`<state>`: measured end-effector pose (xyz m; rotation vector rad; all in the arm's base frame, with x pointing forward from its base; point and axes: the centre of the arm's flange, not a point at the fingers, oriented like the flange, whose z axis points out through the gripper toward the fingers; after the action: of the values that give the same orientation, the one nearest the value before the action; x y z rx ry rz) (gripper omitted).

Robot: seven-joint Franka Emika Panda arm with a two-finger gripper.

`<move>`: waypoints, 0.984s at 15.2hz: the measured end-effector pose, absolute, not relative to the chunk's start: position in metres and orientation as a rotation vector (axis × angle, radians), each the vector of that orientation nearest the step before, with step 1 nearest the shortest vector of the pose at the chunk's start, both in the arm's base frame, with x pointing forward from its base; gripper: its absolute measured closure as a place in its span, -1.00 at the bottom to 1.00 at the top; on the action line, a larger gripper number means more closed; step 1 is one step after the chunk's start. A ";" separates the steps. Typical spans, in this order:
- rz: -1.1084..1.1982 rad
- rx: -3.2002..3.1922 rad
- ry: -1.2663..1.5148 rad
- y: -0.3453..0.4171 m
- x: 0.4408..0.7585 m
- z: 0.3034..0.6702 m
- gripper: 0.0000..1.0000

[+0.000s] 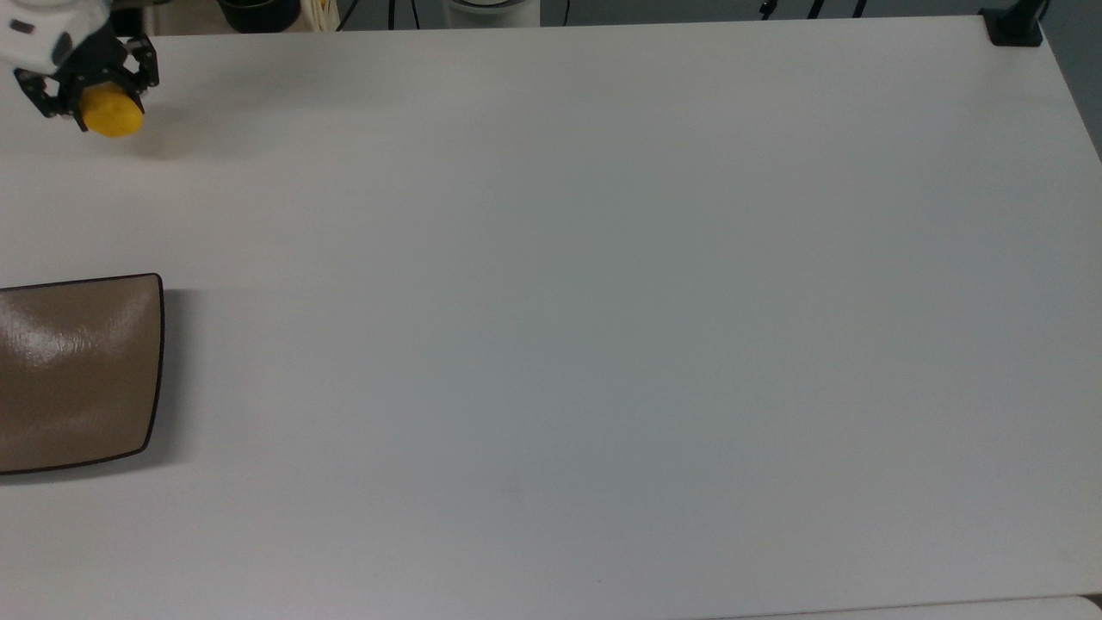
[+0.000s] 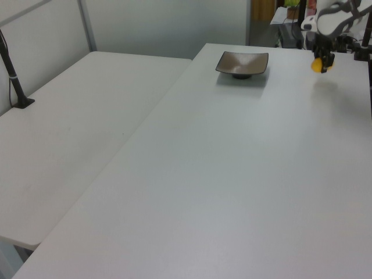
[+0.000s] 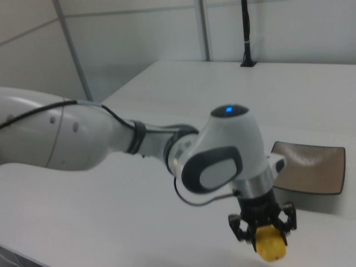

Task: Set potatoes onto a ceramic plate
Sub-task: 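Close the gripper on the yellow potato and lift it, then carry the held potato over the brown square plate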

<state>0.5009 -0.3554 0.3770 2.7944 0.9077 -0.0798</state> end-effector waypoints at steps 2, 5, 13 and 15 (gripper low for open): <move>-0.019 2.893 0.785 -0.353 0.513 0.416 -0.30; 0.080 2.992 0.596 -0.347 0.529 0.467 -0.30; 0.271 3.058 0.199 -0.326 0.580 0.497 -0.30; 0.397 3.034 0.120 -0.332 0.599 0.487 -0.30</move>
<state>0.5987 -0.3322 0.4873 3.0339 0.1200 0.3966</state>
